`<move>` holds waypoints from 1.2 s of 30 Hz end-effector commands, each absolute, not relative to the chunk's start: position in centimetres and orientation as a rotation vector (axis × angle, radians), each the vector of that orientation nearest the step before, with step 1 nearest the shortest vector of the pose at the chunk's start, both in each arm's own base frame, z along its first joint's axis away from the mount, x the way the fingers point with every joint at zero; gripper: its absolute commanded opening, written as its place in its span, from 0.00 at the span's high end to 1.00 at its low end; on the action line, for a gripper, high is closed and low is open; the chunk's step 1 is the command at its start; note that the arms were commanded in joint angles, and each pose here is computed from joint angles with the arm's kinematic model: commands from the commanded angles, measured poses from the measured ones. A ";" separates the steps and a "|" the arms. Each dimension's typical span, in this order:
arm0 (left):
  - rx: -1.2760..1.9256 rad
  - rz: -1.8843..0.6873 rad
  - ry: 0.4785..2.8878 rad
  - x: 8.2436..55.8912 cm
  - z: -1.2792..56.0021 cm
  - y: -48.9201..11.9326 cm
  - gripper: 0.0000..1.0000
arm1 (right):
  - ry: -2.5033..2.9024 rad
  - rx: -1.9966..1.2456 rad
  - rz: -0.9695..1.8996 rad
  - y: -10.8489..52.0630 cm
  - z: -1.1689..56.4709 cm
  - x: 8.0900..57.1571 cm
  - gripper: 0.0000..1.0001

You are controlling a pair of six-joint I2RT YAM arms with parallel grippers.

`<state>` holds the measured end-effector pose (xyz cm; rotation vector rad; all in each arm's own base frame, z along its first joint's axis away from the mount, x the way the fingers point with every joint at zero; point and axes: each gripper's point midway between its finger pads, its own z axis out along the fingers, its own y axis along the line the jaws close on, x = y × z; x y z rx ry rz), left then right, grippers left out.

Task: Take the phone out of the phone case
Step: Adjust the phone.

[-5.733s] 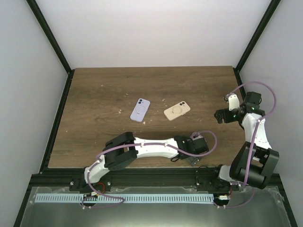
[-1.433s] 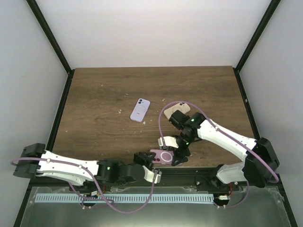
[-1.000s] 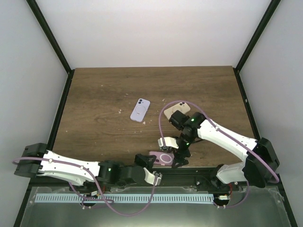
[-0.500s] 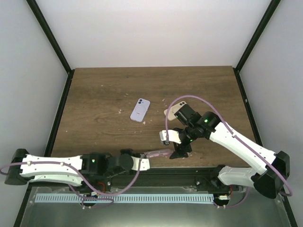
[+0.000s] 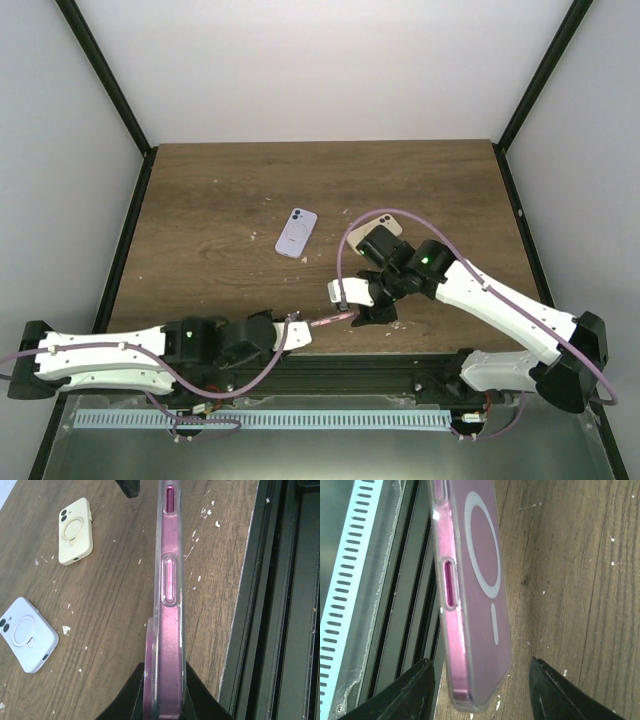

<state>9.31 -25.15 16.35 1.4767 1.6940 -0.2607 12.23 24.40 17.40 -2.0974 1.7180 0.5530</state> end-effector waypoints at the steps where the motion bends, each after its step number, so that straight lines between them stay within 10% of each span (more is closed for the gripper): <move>1: 1.354 -0.349 1.720 10.0 19.0 -26.4 1.00 | 1.664 -2.110 0.493 25.1 18.0 12.5 0.49; 16: 1.216 -0.413 1.804 12.7 19.8 -26.2 0.99 | 1.626 -2.149 0.444 25.6 16.7 12.6 0.95; 24: 0.825 -0.497 1.860 17.4 24.0 -24.5 0.25 | 1.663 -1.975 0.573 24.8 18.1 14.9 0.99; 36: 0.335 -1.033 1.510 20.9 32.8 -24.1 0.18 | 1.613 -1.372 1.319 23.1 28.1 18.9 0.99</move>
